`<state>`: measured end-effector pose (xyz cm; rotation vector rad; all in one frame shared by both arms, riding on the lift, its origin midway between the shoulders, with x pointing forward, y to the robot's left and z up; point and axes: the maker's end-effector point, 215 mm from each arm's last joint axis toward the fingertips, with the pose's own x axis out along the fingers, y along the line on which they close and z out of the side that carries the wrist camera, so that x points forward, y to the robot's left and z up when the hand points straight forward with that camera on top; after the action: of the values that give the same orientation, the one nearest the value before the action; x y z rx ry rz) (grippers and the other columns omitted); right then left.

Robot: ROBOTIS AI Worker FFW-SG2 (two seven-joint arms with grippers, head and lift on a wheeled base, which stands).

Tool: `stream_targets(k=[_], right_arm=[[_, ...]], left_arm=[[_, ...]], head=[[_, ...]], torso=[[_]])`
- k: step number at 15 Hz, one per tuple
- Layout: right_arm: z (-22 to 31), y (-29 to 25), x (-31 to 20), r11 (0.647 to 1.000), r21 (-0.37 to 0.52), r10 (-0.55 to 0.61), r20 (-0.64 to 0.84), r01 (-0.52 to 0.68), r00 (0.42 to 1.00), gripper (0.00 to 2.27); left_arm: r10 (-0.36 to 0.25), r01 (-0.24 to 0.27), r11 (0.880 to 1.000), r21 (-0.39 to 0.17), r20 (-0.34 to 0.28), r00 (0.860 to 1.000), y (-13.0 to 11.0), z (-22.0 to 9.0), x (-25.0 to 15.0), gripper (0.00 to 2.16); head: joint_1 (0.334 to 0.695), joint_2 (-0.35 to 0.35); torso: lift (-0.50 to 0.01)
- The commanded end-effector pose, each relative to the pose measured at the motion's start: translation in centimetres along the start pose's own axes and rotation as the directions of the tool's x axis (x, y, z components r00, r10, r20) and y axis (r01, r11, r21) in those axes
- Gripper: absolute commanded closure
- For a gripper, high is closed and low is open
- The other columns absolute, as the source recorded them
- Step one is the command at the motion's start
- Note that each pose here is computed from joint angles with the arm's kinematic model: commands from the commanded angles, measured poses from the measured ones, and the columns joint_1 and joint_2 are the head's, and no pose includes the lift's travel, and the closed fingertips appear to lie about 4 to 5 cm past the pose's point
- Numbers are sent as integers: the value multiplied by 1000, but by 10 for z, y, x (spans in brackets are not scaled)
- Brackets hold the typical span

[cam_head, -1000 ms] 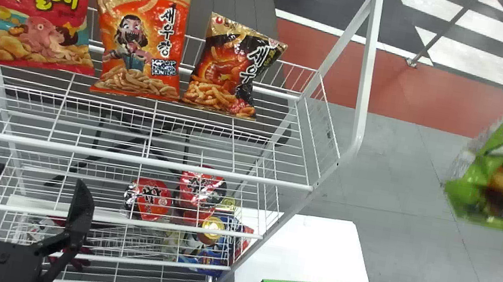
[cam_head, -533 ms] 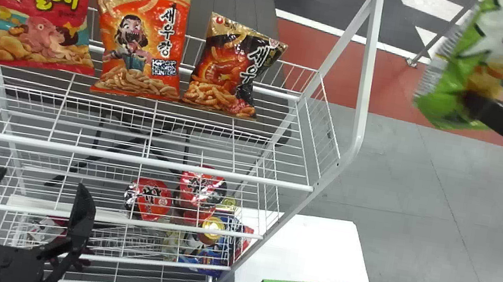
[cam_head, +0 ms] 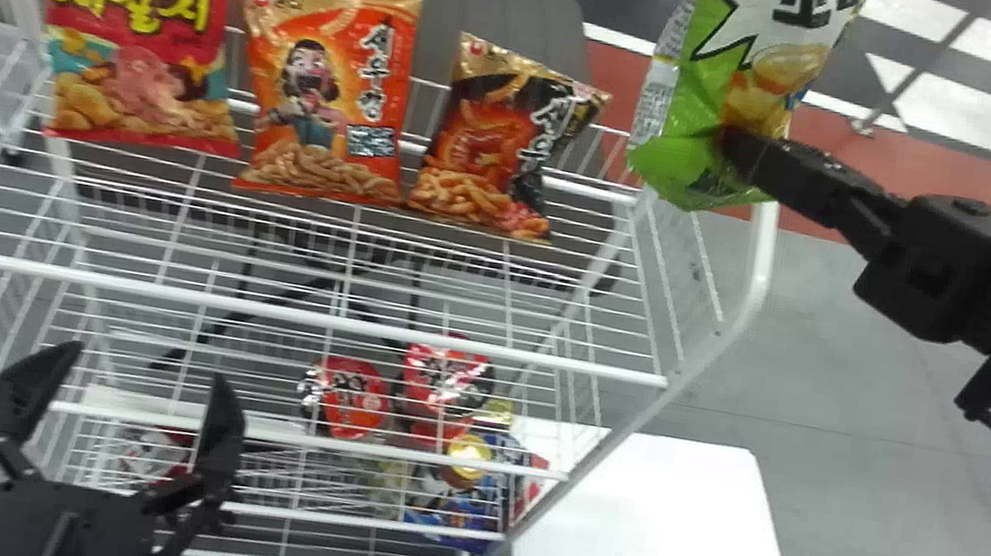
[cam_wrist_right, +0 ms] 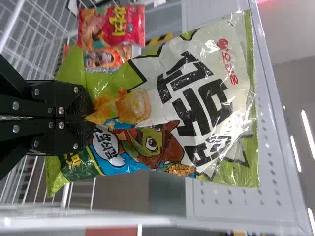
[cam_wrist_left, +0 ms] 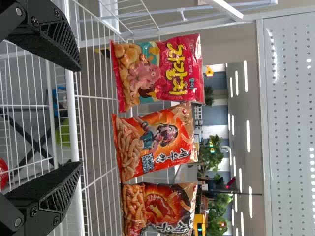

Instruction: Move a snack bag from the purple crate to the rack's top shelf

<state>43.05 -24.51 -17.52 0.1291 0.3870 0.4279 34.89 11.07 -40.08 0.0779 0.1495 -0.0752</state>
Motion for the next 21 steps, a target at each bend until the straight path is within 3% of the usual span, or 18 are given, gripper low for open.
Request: stream_targets(k=[1, 6, 13, 17, 21], right_arm=[[-38, 23, 25, 995, 69, 82, -80, -77, 993, 1781], [-133, 0, 57, 985, 167, 18, -287, 32, 958, 1781], [-209, -26, 72, 966, 193, -71, -439, 172, 896, 1781], [-194, -49, 77, 976, 34, -192, -354, 217, 916, 1831], [-166, -58, 90, 971, -61, -238, -227, 231, 944, 1831]], left_arm=[[3, -3, 1000, -1, 6, 1000, 2, 1, 0, 147], [2, -2, 1000, -5, 7, 1000, 2, -1, 1, 147], [5, -5, 1000, -1, -2, 1000, 4, -7, 1, 147], [6, -6, 1000, 1, -8, 1000, 5, -10, 1, 147], [5, -5, 1000, 0, -2, 1000, 5, -8, 1, 147]], head=[[695, -198], [695, -154], [695, -166], [695, -187], [695, -199]], torso=[[0], [0], [0], [0], [0]])
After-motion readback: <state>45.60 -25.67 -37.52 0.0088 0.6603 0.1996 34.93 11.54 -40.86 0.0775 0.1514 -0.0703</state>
